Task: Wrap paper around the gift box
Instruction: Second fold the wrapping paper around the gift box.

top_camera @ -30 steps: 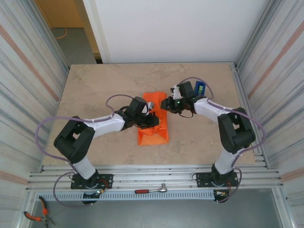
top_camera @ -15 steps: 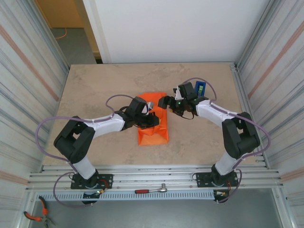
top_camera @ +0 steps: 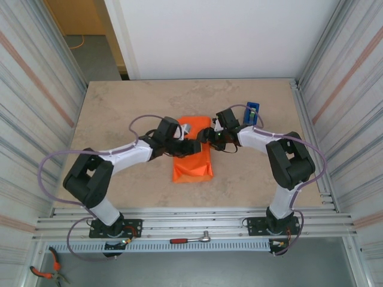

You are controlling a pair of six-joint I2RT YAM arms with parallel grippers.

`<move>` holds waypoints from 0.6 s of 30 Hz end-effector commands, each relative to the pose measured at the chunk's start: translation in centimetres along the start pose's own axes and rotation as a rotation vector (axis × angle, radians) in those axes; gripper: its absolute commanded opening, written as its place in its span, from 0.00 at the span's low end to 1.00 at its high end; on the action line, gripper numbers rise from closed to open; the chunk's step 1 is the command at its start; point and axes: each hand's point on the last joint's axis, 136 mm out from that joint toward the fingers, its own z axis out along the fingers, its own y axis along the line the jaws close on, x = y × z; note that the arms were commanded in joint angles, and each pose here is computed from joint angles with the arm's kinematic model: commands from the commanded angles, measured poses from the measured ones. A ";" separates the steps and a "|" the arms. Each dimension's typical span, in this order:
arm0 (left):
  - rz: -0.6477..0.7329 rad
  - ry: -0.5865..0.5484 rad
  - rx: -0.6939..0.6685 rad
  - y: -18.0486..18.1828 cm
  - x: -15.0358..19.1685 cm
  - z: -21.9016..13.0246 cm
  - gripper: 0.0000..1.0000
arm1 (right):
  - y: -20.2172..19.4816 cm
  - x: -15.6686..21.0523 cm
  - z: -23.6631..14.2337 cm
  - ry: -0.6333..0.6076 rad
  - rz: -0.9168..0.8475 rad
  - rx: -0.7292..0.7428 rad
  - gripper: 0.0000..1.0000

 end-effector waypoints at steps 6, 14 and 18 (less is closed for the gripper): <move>0.006 -0.152 0.084 -0.8 -5.5 -9.2 0.73 | -1.5 1.8 0.5 0.038 0.030 0.002 0.50; -0.051 -0.158 -0.052 6.3 -4.7 -8.9 0.78 | -2.1 2.2 0.8 0.040 0.037 0.008 0.45; -0.037 -0.134 -0.063 7.2 -4.6 -7.6 0.80 | -2.3 2.3 0.8 0.041 0.038 0.013 0.45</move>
